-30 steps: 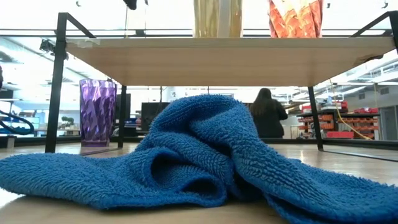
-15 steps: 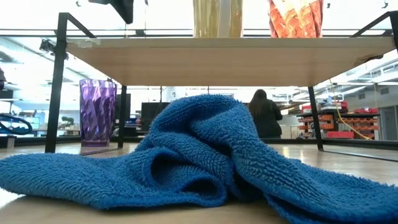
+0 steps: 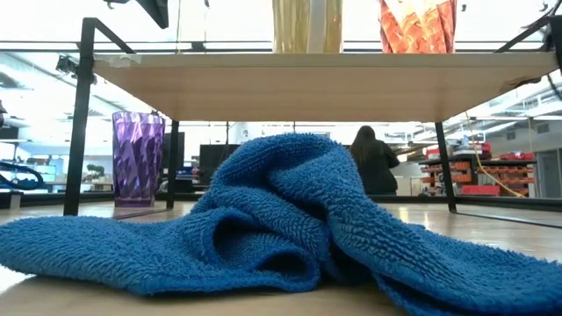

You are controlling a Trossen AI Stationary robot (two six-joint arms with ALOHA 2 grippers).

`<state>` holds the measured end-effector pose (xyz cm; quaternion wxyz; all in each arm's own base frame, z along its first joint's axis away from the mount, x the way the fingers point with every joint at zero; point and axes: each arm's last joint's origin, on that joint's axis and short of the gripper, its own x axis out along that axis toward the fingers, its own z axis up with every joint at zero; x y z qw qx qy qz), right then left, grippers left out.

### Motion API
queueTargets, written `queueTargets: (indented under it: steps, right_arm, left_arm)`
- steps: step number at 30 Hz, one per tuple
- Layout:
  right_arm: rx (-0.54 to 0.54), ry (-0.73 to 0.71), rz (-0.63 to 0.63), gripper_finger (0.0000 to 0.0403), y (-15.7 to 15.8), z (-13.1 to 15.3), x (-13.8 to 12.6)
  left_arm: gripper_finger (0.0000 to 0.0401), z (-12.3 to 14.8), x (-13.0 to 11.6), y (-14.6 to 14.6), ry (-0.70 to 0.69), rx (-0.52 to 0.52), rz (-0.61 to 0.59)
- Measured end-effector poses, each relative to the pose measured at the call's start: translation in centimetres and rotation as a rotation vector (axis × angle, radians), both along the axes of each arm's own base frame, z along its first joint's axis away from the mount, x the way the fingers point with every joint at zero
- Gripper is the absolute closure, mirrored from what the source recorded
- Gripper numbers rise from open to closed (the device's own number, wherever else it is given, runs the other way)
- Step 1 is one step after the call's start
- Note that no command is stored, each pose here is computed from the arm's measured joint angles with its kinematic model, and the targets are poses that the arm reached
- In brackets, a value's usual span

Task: Stack small to large cups/mugs on shelf
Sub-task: Put the violet cup on the shelf

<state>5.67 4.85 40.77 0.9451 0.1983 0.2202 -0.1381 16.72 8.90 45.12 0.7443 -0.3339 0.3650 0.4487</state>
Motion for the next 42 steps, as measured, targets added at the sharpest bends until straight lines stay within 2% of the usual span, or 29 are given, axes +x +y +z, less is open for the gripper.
queueTargets:
  steps: [5, 12, 16, 20, 25, 29, 35, 42]
  right_arm:
    - [0.117, -0.148, -0.009, 0.0391, -0.5, -3.0, -0.8]
    - [0.172, -0.302, 0.056, 0.0395, 0.6, -5.7, -0.7]
    - [0.221, -0.353, 0.082, 0.0398, 0.7, -6.3, -0.7]
    - [0.249, -0.421, 0.210, 0.0397, 1.8, -5.4, -0.4]
    - [0.152, -0.614, 0.403, 0.0400, 2.7, -3.5, 0.2]
    - [0.052, -0.725, 0.489, 0.0395, 2.2, -2.7, 0.7]
    - [-0.038, -0.759, 0.499, 0.0398, 0.8, -2.7, 1.9]
    - [-0.079, -0.735, 0.400, 0.0396, -1.3, -3.1, 2.8]
  left_arm:
    - [0.0360, 0.0, 0.0, 0.0, 0.007, 0.003, -0.013]
    - [0.0361, -0.1, 0.0, 0.3, 0.013, 0.005, -0.010]
    - [0.0361, -0.1, -0.1, 0.4, 0.008, -0.009, -0.011]
    - [0.0353, -0.1, -0.1, 0.4, 0.004, -0.014, -0.009]
    - [0.0345, -0.1, -0.1, 0.4, 0.000, -0.017, 0.000]
    - [0.0341, -0.1, -0.1, 0.4, -0.002, -0.019, 0.004]
    - [0.0339, -0.1, -0.1, 0.4, -0.010, -0.026, 0.020]
    - [0.0337, -0.1, -0.1, 0.4, -0.011, -0.026, 0.021]
